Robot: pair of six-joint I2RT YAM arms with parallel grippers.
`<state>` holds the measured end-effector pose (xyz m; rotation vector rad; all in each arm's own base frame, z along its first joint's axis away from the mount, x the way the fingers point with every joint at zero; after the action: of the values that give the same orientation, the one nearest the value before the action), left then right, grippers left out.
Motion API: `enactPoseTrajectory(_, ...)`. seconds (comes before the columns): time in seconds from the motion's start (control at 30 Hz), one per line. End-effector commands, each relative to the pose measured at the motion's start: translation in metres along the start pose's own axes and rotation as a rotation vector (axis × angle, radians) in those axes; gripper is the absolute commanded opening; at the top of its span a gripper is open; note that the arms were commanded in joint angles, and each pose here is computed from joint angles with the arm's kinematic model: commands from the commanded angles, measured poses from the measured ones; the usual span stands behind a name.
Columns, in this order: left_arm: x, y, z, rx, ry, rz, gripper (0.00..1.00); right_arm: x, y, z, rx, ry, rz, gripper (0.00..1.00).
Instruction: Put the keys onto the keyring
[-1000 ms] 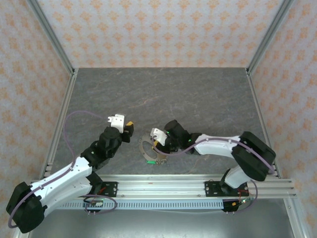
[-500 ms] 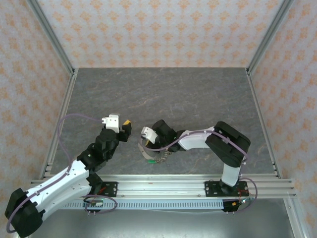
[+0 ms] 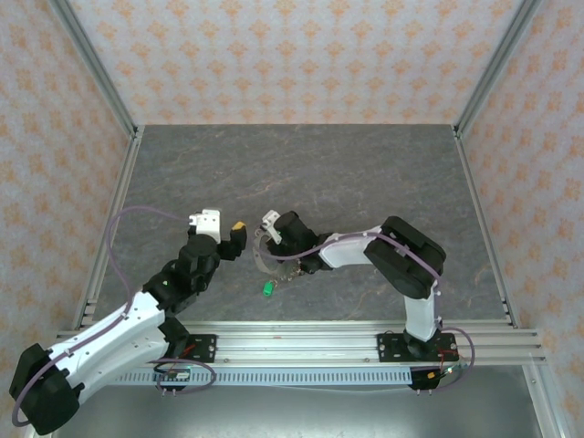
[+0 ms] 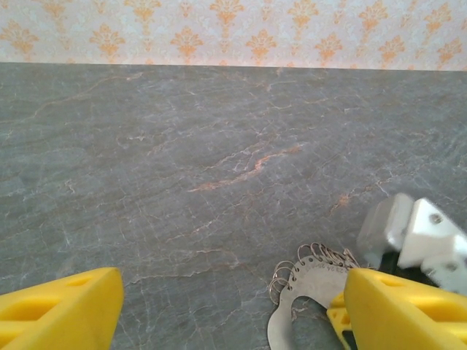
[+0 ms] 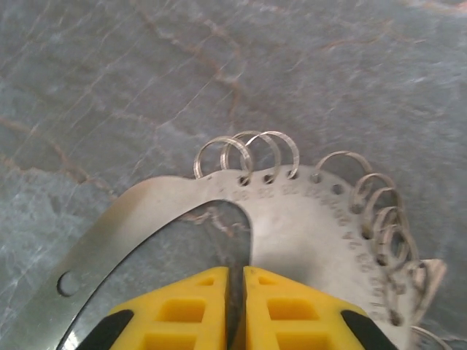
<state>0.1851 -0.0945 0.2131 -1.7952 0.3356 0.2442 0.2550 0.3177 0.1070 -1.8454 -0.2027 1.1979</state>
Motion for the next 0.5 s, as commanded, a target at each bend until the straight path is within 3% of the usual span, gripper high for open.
enactPoseTrajectory(0.0,0.002,-0.01,-0.002,-0.029,-0.034,0.006,0.81,-0.044,-0.036,-0.021,0.066,0.115,-0.203,0.17)
enactPoseTrajectory(0.17,0.009,-0.013,-0.007,-0.031,-0.049,0.021,0.84,-0.106,-0.039,-0.058,0.072,0.38,-0.287,0.24)
enactPoseTrajectory(0.37,0.015,-0.017,-0.01,-0.017,-0.089,0.021,0.84,-0.175,0.01,-0.118,0.214,0.755,-0.315,0.44)
enactPoseTrajectory(0.47,0.018,-0.018,-0.004,-0.036,-0.124,0.005,0.93,-0.205,0.039,-0.141,0.298,0.864,-0.304,0.5)
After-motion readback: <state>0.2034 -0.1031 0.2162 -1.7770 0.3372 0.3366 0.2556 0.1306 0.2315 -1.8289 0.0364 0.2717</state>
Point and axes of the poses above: each hand's point on the last joint's axis, 136 mm out from that joint toward the fingers, its own x axis out along the fingers, its own z axis along the line the jaws close on, y = z × x, the point moved 10 cm from there along -x, back along the fingers, and after that the axes turned 9 degrees about -x, right-handed, at the moved point
